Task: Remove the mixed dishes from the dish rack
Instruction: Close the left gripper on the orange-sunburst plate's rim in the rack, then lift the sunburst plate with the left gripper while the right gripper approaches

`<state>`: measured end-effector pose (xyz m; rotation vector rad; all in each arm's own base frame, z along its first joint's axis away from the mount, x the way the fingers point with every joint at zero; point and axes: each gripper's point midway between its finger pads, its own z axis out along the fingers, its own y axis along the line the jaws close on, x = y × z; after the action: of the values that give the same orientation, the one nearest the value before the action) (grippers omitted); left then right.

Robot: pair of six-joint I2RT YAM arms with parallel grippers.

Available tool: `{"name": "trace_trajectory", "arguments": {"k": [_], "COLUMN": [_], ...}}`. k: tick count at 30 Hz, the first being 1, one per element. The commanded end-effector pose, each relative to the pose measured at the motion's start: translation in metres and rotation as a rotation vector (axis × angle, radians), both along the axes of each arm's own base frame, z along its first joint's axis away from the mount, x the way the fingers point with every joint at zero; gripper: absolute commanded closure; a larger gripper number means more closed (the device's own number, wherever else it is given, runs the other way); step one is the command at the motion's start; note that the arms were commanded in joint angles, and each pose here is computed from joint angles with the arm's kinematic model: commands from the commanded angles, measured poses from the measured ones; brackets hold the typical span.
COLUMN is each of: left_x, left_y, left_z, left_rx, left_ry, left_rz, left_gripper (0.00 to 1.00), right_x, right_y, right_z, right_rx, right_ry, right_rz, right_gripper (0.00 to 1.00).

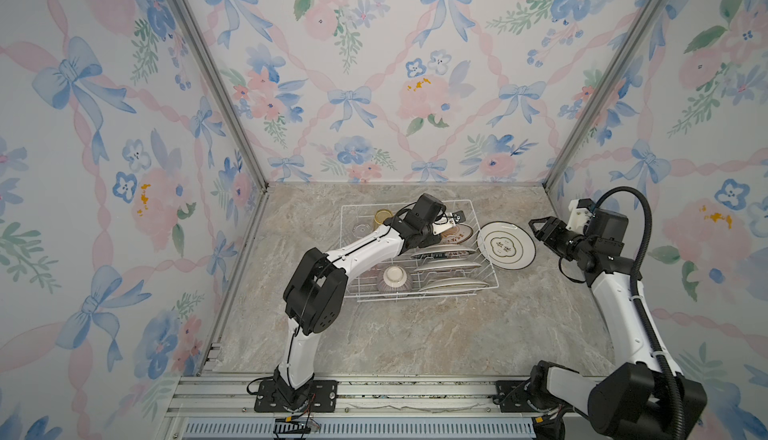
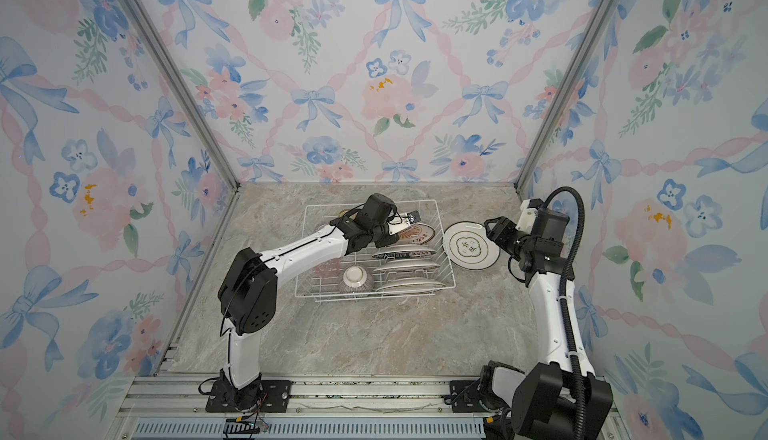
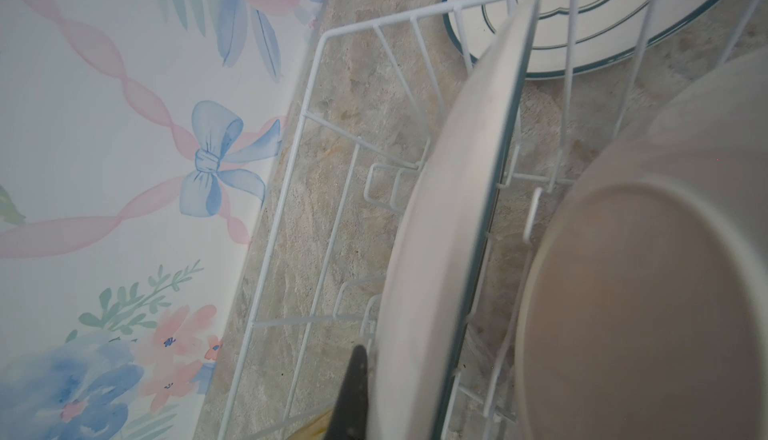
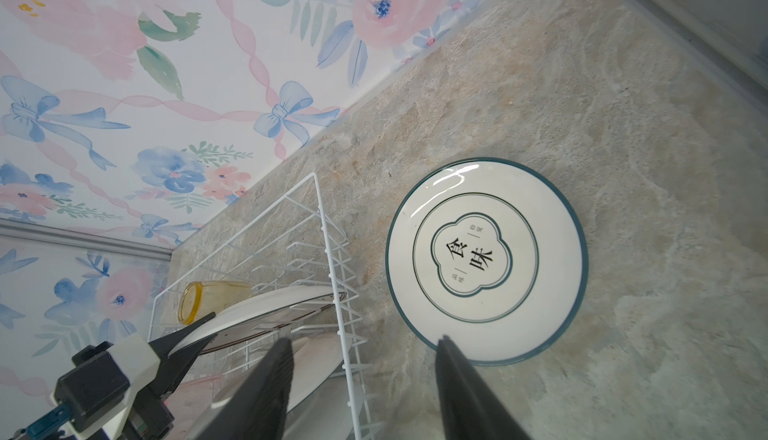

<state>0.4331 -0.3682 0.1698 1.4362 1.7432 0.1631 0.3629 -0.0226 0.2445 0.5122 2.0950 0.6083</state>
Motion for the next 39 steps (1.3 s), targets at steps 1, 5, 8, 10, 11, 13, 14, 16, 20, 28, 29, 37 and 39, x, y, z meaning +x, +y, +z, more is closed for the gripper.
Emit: {"name": "trace_trajectory", "arguments": {"k": [1,5,8,10,11,13,14,16,20,28,29,37,39], "left_x": [0.010,0.010,0.009,0.008,0.008,0.007,0.007,0.007,0.008,0.006,0.006,-0.005,-0.008], "left_y": [-0.002,0.000,0.002,0.004,0.004,0.006,0.007,0.007,0.010,0.016,0.018,0.036,0.041], "left_z": [0.011,0.028,0.045,0.057,0.064,0.075,0.081,0.089,0.108,0.141,0.146,0.188,0.197], "left_rx": [-0.031,-0.051,-0.069,-0.083,-0.091,-0.105,-0.113,-0.127,-0.160,-0.242,-0.271,-0.549,-0.619], "left_ry": [-0.024,-0.051,-0.075,-0.093,-0.103,-0.118,-0.126,-0.138,-0.160,-0.179,-0.169,-0.039,0.012], "left_rz": [0.038,0.043,0.048,0.051,0.052,0.055,0.057,0.059,0.070,0.079,0.088,0.061,0.041], "left_gripper": [1.00,1.00,1.00,1.00,1.00,1.00,1.00,1.00,1.00,1.00,1.00,1.00,1.00], "right_x": [0.002,0.002,0.002,0.002,0.003,0.003,0.003,0.003,0.003,0.004,0.004,0.005,0.004], "right_y": [0.008,0.013,0.017,0.019,0.021,0.023,0.025,0.028,0.034,0.044,0.047,0.074,0.081], "right_z": [-0.002,0.000,0.002,0.003,0.004,0.005,0.005,0.006,0.006,0.012,0.013,0.032,0.036], "right_rx": [0.016,0.013,0.008,0.007,0.005,0.005,0.004,0.001,-0.002,-0.009,-0.010,0.020,0.013], "right_ry": [-0.005,-0.013,-0.019,-0.021,-0.024,-0.026,-0.028,-0.032,-0.035,-0.056,-0.065,-0.191,-0.216], "right_rz": [0.031,0.048,0.059,0.065,0.071,0.077,0.083,0.092,0.110,0.153,0.168,0.295,0.332], "right_gripper": [0.43,0.43,0.44,0.44,0.44,0.44,0.44,0.44,0.44,0.44,0.45,0.46,0.47]}}
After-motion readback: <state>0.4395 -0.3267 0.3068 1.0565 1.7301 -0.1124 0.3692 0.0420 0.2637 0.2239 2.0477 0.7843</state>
